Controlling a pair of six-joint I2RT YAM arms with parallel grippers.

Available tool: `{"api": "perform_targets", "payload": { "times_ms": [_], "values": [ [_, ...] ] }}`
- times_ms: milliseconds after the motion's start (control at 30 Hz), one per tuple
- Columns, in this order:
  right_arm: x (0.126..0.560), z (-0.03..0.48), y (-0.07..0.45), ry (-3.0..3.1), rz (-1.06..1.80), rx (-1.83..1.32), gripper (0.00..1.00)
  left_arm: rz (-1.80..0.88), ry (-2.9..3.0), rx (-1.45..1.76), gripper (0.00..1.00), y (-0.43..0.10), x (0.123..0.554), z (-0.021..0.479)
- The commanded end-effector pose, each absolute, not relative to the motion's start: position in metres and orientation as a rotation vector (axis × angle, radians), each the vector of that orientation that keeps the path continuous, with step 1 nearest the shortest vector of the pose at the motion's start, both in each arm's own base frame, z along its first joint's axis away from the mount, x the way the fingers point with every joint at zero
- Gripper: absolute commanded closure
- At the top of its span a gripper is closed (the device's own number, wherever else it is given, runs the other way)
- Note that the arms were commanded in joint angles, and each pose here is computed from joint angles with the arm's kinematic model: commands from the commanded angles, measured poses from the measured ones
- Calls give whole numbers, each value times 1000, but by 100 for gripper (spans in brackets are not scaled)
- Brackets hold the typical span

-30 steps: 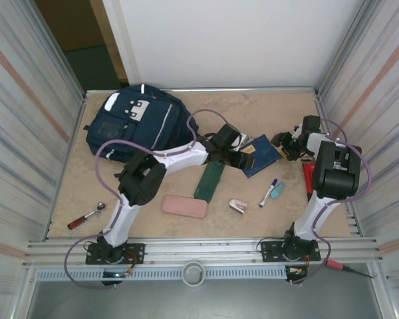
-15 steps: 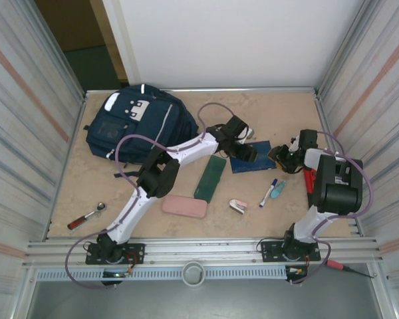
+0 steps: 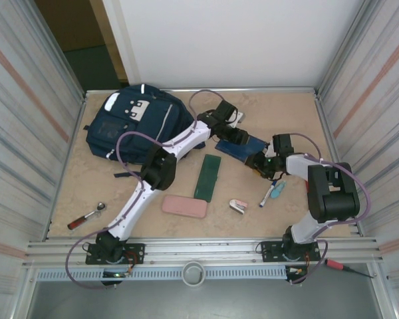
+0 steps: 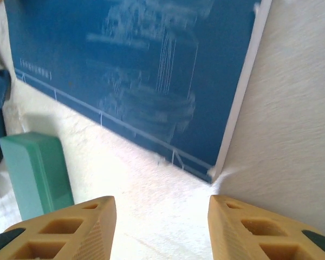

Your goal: Pack books, pencil case, and school supplies into a backpack

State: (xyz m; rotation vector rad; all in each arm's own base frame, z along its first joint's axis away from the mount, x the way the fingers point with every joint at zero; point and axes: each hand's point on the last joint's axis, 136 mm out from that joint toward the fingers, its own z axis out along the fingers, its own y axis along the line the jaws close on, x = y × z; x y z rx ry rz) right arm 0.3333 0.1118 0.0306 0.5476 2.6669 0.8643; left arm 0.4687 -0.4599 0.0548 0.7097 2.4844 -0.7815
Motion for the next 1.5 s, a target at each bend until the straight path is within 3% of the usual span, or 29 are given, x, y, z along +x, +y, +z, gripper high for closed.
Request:
{"api": "perform_targets", "payload": {
  "times_ms": [0,233,667,1000,1233,1467],
  "values": [
    [344,52,101,2609,825,553,51,-745,2430,726,31,-437,469,100],
    [367,63,65,2549,711,601,36,-655,2389,656,24,-397,464,114],
    [424,49,73,2595,722,557,42,-633,2559,542,30,-383,472,61],
    [422,24,91,2656,759,528,45,-680,2634,544,42,-386,460,31],
    [423,38,106,2604,882,475,54,-756,2632,536,51,-392,452,30],
    [425,48,95,2570,863,487,76,-768,2631,535,52,-392,452,30]
  ]
}}
